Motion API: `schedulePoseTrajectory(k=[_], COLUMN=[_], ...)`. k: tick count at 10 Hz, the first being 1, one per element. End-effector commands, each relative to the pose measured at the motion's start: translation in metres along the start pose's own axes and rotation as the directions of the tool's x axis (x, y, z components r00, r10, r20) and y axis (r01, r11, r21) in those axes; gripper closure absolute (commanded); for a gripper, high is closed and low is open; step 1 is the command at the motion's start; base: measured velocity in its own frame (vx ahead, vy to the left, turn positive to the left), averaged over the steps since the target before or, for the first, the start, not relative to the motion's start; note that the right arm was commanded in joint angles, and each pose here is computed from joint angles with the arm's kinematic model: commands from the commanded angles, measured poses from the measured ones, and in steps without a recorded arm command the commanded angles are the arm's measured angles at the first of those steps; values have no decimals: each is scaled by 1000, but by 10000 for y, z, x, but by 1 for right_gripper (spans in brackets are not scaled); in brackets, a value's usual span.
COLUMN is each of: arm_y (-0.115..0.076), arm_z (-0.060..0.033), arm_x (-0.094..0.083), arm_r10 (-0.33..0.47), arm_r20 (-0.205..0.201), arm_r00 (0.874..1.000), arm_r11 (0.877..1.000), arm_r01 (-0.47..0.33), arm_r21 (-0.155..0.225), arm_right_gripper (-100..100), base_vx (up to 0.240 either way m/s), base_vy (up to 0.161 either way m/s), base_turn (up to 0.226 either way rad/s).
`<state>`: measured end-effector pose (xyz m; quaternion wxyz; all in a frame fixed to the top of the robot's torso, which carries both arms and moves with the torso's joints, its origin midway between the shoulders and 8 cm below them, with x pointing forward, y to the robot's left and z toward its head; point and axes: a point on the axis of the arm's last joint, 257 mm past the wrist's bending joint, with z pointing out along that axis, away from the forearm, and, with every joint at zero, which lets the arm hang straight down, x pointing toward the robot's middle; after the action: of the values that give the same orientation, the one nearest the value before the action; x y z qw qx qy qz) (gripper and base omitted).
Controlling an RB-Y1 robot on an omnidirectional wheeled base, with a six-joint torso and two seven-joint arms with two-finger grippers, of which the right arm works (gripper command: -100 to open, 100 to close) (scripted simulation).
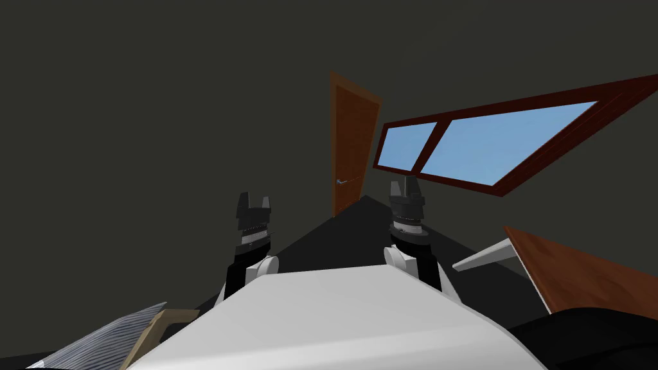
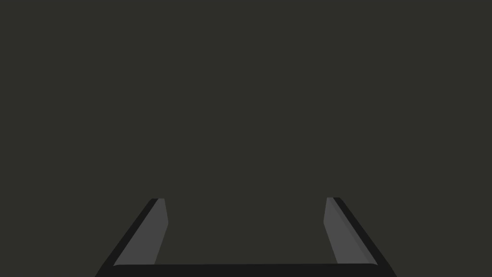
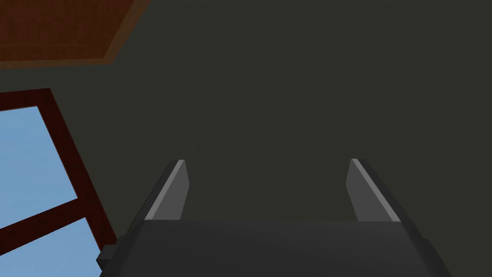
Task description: Pull the door open
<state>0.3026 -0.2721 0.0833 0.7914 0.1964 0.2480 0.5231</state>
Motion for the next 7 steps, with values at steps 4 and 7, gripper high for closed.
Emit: schedulePoseTrajectory(k=[4,7], arm_y=[-297,-507], arm_z=[-84,-152], arm_x=[143,246], arm_r10=[45,77], arm_r20=[-27,-44], arm_r00=[999,996], arm_r11=[998,994], arm_r01=[-44,-74], arm_r21=[43,75], arm_right_gripper=[-100,-100], base_vx=[73,90], base_vy=[-36,-47], base_turn=[58,60])
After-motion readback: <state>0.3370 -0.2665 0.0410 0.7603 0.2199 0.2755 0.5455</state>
